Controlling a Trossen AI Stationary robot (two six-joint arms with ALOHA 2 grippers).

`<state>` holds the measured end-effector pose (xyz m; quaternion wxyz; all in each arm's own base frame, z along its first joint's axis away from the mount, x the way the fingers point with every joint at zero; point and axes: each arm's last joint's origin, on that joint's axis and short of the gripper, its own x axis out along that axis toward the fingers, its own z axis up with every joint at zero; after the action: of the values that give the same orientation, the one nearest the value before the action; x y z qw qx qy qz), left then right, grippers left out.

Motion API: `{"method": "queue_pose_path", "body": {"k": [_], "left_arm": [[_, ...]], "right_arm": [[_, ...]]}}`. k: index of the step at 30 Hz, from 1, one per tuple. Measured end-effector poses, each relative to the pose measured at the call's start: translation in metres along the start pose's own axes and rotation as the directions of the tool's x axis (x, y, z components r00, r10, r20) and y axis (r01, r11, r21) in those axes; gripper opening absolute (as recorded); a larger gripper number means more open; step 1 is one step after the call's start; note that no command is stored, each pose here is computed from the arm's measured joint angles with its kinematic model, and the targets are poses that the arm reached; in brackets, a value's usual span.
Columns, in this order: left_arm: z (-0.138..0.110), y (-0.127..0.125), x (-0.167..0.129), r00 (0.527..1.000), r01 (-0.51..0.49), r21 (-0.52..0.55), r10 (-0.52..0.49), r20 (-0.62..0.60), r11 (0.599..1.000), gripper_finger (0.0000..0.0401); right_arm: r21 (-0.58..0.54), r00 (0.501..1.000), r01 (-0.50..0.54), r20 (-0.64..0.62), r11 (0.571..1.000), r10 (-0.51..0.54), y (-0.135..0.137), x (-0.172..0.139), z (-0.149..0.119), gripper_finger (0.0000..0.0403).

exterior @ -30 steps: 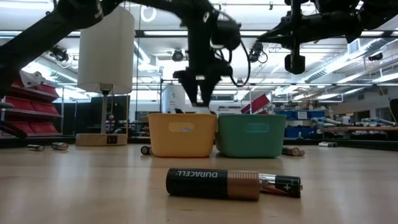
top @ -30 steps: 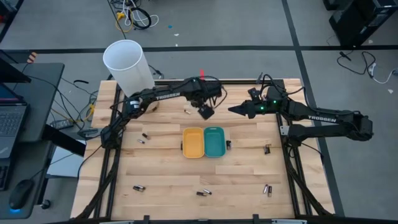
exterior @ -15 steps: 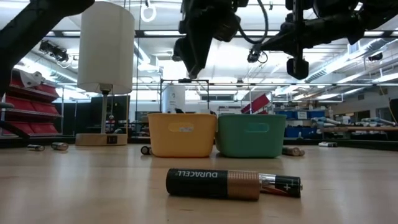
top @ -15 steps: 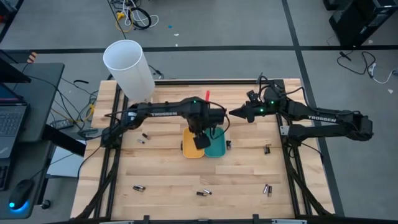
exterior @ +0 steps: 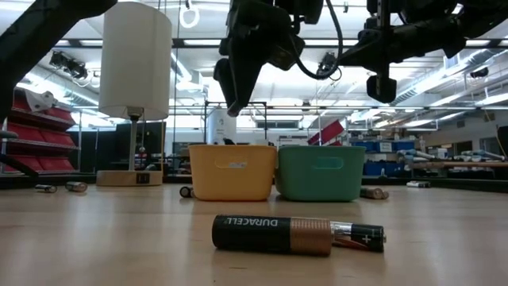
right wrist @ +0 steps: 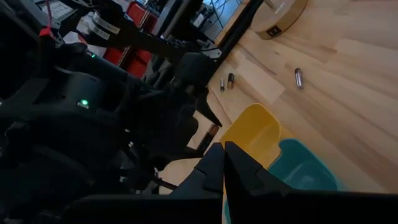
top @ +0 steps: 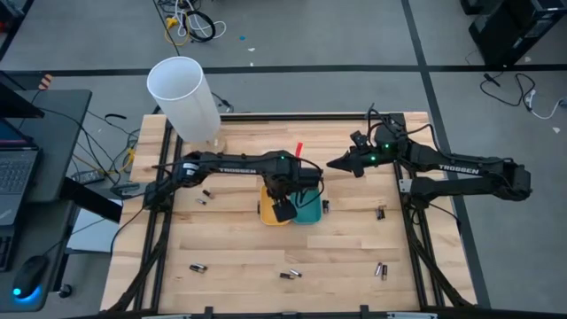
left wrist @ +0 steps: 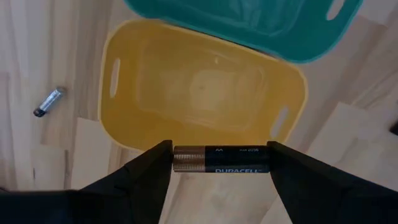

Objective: Sort batteries
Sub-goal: Put the black battery into the yellow bin

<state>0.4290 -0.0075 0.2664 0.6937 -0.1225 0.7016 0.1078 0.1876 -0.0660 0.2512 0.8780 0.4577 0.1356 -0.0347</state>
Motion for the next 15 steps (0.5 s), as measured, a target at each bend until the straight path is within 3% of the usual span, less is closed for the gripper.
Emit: {"method": "queue_pose_path", "body": {"k": [9, 15], "left_arm": [[-0.002, 0.004, 0.0, 1.0, -0.021, -0.01, 0.021, -0.022, 1.0, 0.0358], [-0.013, 0.01, -0.028, 0.998, -0.03, -0.029, 0.031, 0.057, 0.999, 0.0368]], "right_arm": [[-0.011, 1.0, 0.002, -0.028, 1.0, -0.002, -0.001, 0.0, -0.002, 0.0002], [-0.03, 1.0, 0.001, -0.027, 1.0, -0.002, -0.001, 0.0, -0.002, 0.0002]]}}
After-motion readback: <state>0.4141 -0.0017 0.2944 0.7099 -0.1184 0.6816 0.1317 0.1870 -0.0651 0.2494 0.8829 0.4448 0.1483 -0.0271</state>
